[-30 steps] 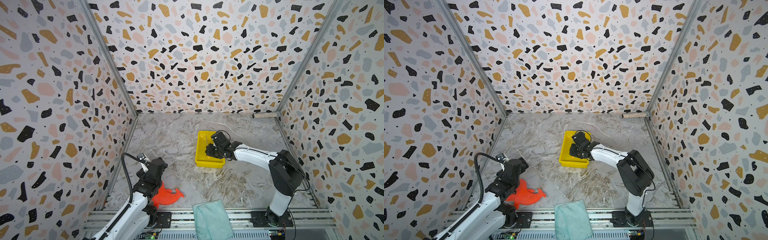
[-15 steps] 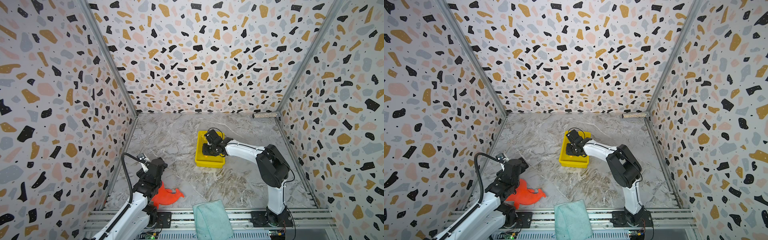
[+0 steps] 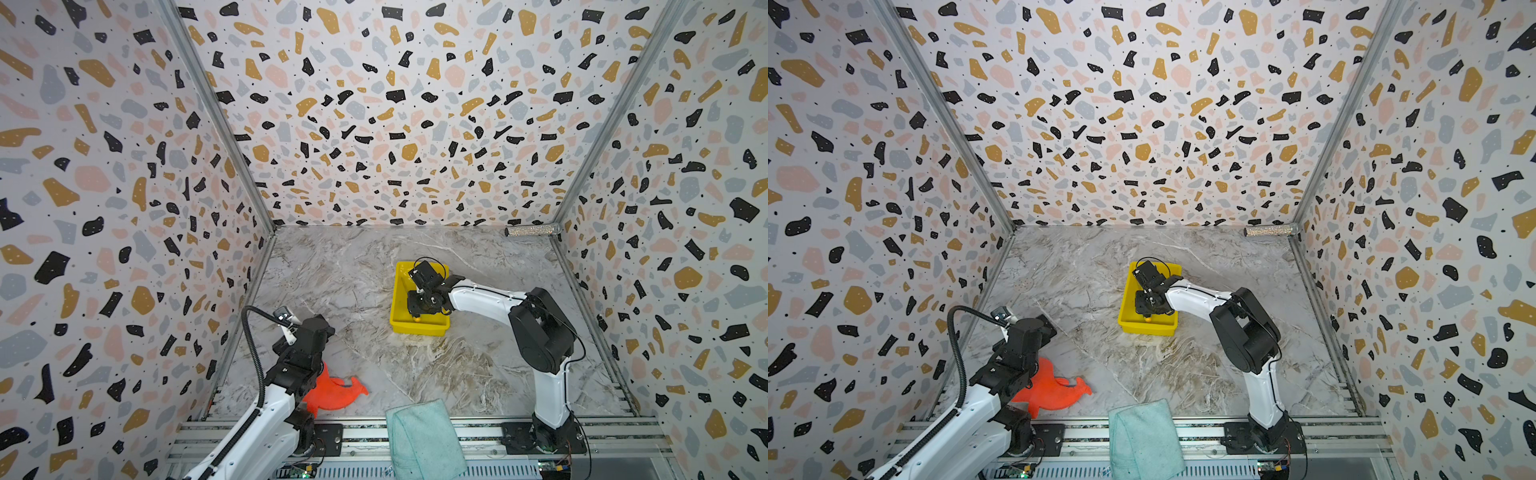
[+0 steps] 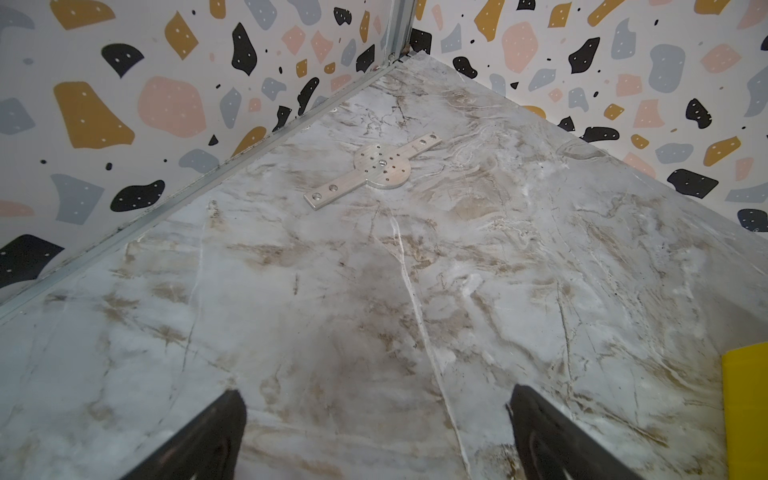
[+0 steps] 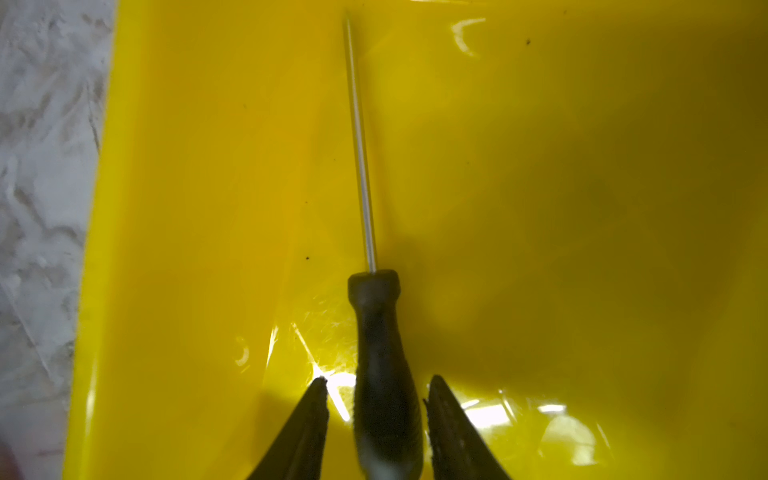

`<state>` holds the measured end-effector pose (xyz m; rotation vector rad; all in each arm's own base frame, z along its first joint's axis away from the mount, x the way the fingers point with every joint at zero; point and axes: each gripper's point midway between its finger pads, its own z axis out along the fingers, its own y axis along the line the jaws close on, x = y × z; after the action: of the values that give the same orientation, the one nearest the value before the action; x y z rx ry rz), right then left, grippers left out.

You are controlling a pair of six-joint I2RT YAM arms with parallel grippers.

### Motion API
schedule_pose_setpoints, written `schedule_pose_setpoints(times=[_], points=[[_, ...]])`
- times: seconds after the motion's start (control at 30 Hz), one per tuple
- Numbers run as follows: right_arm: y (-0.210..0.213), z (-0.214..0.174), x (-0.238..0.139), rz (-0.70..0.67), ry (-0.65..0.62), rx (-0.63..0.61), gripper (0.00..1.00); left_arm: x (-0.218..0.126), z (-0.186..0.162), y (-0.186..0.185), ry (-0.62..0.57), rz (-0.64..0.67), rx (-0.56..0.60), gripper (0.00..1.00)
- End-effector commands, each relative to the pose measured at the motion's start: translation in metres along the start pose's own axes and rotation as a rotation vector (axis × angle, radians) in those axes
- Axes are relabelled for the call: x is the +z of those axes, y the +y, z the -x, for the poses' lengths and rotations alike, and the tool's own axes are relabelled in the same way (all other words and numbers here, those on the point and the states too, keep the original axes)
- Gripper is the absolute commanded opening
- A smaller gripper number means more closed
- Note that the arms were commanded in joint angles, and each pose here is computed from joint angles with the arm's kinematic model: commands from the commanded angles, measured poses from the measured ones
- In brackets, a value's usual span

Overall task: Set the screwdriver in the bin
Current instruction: 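Lower the screwdriver into the yellow bin and open the right gripper, then withdraw the right gripper from the bin back toward its side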

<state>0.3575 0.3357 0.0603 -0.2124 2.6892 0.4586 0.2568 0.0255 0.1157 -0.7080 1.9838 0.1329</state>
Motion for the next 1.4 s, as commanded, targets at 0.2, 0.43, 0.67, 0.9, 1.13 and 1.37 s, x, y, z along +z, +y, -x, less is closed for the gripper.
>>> schedule_pose_setpoints(times=[0.2,0.43,0.67,0.9,1.13,1.37], points=[[-0.002,0.021,-0.093,-0.001,-0.166,-0.046,0.51,0.003,-0.002,0.002,-0.007,0.005,0.004,1.0],[-0.072,0.001,-0.154,-0.208,-0.369,-0.128,0.55,0.006,-0.007,-0.003,0.023,-0.005,0.025,1.0],[-0.122,-0.031,-0.165,-0.262,-0.431,-0.047,0.57,0.008,-0.008,-0.006,0.032,-0.014,0.031,1.0],[-0.112,-0.009,-0.181,-0.226,-0.491,-0.063,0.59,0.007,-0.009,-0.005,0.035,-0.008,0.034,1.0],[-0.09,0.018,-0.207,-0.166,-0.567,-0.107,0.71,0.006,-0.008,-0.004,0.028,-0.012,0.027,1.0],[-0.088,0.054,-0.262,-0.211,-0.883,-0.208,0.99,0.006,-0.008,-0.005,0.033,-0.014,0.029,1.0]])
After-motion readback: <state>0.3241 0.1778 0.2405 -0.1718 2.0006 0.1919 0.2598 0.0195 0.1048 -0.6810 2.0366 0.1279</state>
